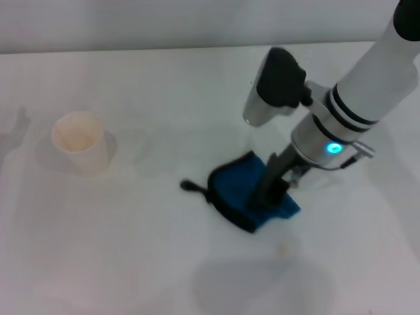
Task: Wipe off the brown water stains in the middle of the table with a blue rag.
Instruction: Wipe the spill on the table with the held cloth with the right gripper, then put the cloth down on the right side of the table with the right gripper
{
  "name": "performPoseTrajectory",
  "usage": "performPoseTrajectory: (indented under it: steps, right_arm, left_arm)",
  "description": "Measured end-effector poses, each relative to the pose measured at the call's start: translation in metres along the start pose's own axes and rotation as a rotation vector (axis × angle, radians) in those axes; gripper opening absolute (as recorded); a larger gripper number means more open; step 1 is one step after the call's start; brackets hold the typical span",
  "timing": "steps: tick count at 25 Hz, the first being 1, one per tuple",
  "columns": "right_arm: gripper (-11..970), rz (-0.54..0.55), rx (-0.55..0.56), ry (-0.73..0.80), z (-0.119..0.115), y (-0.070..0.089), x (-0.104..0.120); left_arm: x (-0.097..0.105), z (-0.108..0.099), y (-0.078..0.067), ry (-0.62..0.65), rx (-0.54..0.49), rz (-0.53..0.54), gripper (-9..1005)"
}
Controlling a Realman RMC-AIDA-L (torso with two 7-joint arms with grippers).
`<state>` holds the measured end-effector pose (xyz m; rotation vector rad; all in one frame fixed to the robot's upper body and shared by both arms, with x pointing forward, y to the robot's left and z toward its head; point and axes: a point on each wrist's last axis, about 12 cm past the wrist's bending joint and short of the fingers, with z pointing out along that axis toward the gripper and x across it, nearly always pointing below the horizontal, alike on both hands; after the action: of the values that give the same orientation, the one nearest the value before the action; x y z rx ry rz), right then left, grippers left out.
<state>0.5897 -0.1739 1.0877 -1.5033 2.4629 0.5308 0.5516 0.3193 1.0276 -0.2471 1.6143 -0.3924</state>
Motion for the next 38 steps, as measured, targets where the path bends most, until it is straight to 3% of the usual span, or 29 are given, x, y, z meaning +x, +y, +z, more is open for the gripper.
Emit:
performPoseTrajectory:
  steps: [7,13,25,32,38]
  right_arm:
    - [45,-0.126,-0.232,0.173,0.000,0.027,0.027]
    - [46,-0.145,-0.280,0.242,0.003,0.035,0.036]
    - [46,-0.052,-0.003,-0.008,-0.006,-0.004,0.004]
    - [46,0.076,0.174,-0.101,-0.016,-0.031,-0.001]
    - [46,0.135,0.248,-0.141,-0.023,-0.042,-0.003]
  left_arm:
    - [-0.001,0.000,0.001,-0.007,-0.008,-0.004,877]
    - [-0.001,0.000,0.001,-0.007,-0.007,-0.005,878]
    - [0.001,0.000,-0.001,-0.001,-0.003,-0.007,877]
    - [0.001,0.000,-0.001,0.002,-0.003,-0.008,877]
    - [0.002,0.000,-0.001,0.003,-0.005,-0.011,877]
